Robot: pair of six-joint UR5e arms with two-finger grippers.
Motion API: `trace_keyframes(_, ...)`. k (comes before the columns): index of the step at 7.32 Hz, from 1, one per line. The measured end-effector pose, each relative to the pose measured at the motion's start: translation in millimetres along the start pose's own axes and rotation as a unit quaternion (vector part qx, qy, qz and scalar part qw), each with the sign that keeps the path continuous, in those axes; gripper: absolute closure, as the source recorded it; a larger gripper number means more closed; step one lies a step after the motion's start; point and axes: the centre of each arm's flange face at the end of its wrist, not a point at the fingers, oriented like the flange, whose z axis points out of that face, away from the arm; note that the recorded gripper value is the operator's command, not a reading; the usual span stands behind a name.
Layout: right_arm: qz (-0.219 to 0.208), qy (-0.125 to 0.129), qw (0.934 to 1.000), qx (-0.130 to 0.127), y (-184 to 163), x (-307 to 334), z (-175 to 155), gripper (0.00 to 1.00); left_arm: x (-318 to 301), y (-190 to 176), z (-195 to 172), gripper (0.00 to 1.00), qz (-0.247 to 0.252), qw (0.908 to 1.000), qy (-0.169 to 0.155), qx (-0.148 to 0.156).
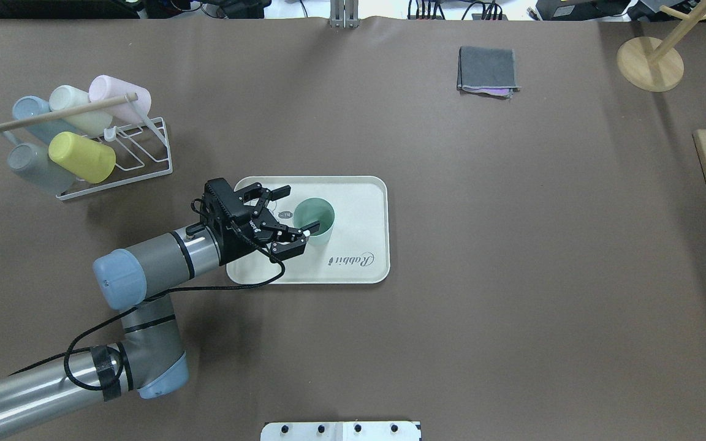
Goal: Pick up and place green cup on tray
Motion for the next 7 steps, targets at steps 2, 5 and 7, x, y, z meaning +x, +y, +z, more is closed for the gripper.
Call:
trace_keyframes(2,0.000,0.000,1.0000,0.000,0,0,0,0.00,-6,-61,-6,0.01,0.007,0.9996,-0.027,0.008)
trace_keyframes(5,-0.001,-0.003,1.0000,0.000,-1,-1,0,0.00,-76,-175,-7,0.01,0.040,0.9797,-0.176,-0.088)
trace_keyframes(7,-0.002,-0.004,1.0000,0.001,-1,-2,-1,0.00,-177,-265,-35,0.01,0.027,0.9232,-0.328,-0.199)
